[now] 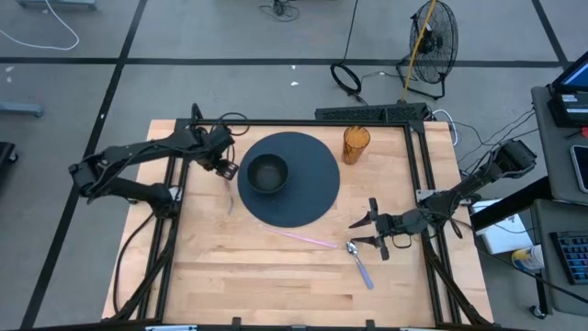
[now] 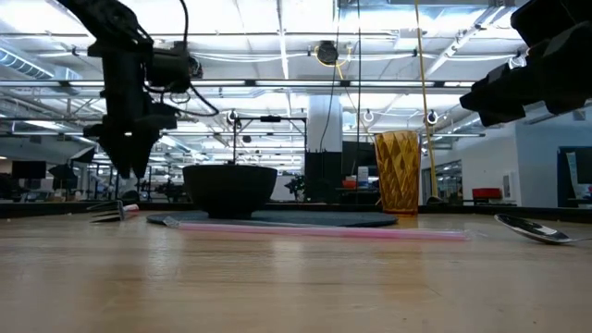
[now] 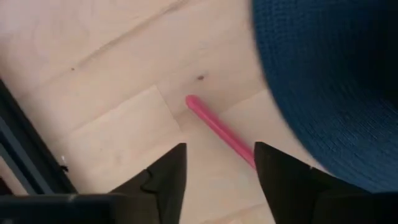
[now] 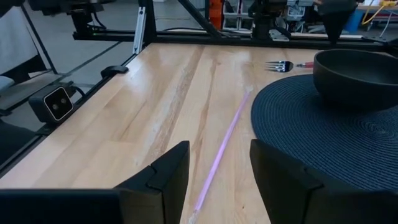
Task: Pick & Place Utensil
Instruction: Put the pink fork into the black bowl
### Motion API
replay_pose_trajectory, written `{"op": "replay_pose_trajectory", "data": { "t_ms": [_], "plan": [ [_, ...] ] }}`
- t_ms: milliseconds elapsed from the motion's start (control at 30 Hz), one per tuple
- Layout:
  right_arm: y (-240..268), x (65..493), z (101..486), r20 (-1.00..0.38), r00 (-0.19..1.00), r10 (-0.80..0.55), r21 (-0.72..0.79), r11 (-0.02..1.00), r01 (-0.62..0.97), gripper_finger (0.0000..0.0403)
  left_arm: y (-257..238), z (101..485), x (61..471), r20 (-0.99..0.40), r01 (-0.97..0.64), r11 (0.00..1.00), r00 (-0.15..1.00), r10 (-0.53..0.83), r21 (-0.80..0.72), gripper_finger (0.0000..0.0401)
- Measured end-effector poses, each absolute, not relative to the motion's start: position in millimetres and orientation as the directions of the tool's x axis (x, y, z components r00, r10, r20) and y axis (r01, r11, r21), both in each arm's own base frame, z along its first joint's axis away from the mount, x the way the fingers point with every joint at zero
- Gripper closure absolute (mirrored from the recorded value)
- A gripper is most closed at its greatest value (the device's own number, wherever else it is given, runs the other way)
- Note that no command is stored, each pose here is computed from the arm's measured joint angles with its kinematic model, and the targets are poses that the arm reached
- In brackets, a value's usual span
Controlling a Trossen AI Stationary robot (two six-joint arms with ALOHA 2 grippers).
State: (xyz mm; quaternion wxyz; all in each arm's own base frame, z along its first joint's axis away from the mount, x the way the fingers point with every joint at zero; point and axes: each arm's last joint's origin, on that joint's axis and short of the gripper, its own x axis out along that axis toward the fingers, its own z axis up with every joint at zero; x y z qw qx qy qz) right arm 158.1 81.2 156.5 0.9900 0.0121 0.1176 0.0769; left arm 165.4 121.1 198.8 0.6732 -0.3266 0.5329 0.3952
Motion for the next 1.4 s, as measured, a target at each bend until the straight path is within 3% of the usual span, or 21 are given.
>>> {"op": "replay_pose_trajectory", "data": {
  "t_ms": [233, 500, 1133, 1400],
  "plan": [
    [81.3, 158.1, 156.5, -0.231, 0.960, 0.156, 0.034, 0.988, -0.152, 0.0239, 129.4, 177.0, 172.7, -0.992, -0.904, 0.428, 0.040, 0.117, 0.014, 0.0183],
    [81.3, 158.1, 156.5, -0.231, 0.960, 0.156, 0.035, 0.988, -0.153, 0.0239, 134.0, 156.2, 179.8, -0.998, -0.909, 0.415, -0.020, 0.055, 0.041, 0.0214],
    [81.4, 158.0, 156.5, -0.232, 0.960, 0.157, 0.046, 0.988, -0.151, 0.0239, 135.6, 151.3, 183.7, -0.999, -0.915, 0.404, 0.015, 0.040, 0.002, 0.0298],
    [81.4, 158.1, 156.5, -0.232, 0.960, 0.157, 0.043, 0.988, -0.151, 0.0239, 128.0, 132.0, 173.5, -0.999, -0.918, 0.397, 0.019, 0.038, -0.002, 0.0294]
  ]
}}
